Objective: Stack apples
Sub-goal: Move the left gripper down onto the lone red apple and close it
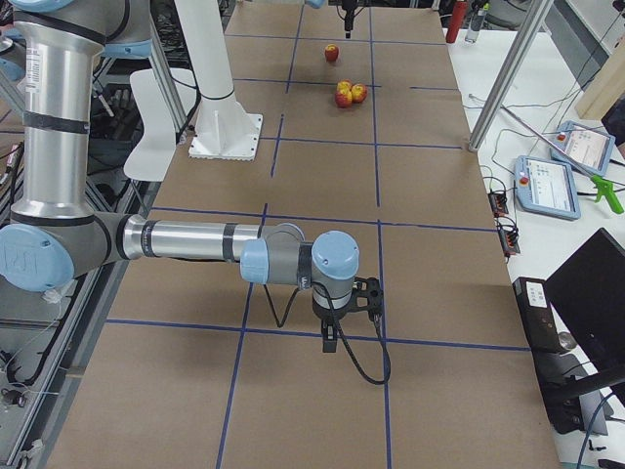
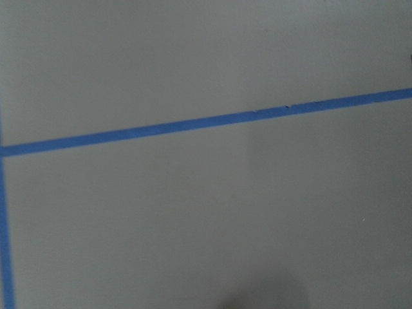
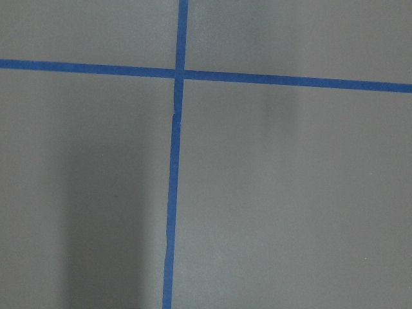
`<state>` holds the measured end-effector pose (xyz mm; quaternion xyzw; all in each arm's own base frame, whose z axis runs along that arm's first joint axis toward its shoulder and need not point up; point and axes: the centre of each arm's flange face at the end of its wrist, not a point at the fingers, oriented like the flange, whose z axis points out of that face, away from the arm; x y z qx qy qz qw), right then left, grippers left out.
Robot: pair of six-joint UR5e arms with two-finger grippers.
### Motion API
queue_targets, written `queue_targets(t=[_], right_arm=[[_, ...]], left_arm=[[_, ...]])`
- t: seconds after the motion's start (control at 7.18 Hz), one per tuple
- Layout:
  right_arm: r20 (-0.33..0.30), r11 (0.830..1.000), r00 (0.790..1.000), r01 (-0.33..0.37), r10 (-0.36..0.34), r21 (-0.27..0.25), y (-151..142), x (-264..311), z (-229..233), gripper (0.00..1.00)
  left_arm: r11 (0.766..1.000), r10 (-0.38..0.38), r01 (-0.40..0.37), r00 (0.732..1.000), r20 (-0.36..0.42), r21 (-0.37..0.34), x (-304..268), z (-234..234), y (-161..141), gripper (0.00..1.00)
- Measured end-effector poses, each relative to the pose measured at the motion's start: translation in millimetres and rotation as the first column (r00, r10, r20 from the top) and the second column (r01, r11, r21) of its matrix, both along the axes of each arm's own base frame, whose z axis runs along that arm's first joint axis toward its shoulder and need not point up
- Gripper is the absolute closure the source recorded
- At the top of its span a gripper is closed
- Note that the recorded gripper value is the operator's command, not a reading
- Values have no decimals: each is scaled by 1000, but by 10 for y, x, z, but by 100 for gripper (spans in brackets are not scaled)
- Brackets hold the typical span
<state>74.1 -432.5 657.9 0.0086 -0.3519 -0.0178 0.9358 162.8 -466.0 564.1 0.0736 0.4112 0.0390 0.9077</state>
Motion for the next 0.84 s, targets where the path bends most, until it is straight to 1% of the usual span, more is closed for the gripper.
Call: queue_targets(t=[0.28,0.42,0.84], right_arm=[[0,1000,1000,0,0,0,0,0,0,0],[0,1000,1000,0,0,0,0,0,0,0],[0,1000,1000,0,0,0,0,0,0,0]], left_arm=[[1000,-28,28,998,63,-4,113,194,219,0],[999,-31,32,997,71,-4,123,252,303,0],[997,-42,47,996,82,-67,438,280,486,0]])
